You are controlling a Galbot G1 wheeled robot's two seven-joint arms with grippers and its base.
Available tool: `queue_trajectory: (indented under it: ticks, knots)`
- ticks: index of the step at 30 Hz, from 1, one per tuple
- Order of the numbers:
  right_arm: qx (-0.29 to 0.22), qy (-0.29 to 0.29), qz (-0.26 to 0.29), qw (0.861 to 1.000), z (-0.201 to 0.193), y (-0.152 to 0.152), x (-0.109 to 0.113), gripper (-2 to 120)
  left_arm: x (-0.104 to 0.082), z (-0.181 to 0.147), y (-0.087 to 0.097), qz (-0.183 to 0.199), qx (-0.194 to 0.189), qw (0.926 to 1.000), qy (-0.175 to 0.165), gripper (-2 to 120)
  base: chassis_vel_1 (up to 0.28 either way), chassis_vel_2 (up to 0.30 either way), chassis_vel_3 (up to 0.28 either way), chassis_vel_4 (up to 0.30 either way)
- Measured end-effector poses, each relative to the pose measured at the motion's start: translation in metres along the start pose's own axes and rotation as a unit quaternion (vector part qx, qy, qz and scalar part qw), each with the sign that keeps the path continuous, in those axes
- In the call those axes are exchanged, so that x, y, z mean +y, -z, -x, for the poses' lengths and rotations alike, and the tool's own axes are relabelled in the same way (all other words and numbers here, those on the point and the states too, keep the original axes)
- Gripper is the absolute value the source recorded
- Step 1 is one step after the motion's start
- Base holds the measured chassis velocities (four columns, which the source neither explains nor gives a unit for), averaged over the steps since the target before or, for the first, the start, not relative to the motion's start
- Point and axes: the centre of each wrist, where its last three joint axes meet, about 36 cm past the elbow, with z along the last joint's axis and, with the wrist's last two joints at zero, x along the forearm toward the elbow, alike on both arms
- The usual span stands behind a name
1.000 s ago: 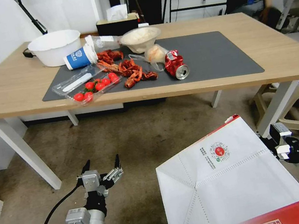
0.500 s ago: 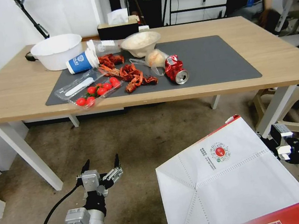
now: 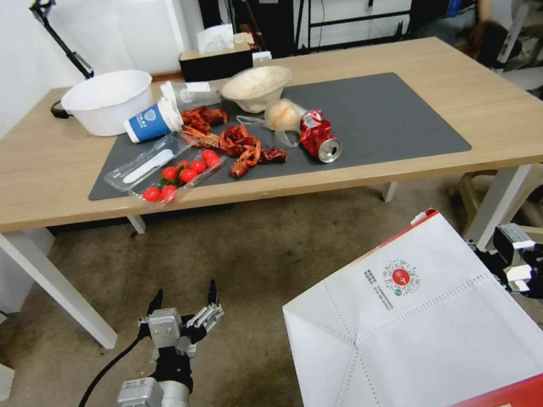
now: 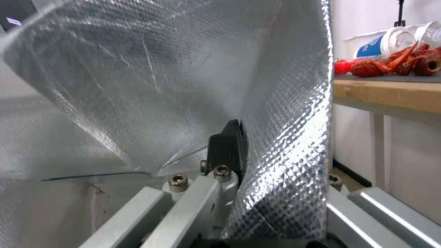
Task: Pick up the food delivery bag from the floor and place it on the table.
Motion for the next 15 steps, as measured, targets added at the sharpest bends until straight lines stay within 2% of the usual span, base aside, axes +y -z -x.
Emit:
queue_trajectory:
  ticks: [15]
  knots:
    - [0.005,0.002,-0.001,1.000,-0.0004,0.0042,0.0015,0,0.0002,-0.0010,-0.0002,0.001,0.002,1.0000,-0.003,100,0.000,0.000,0.000,0.000]
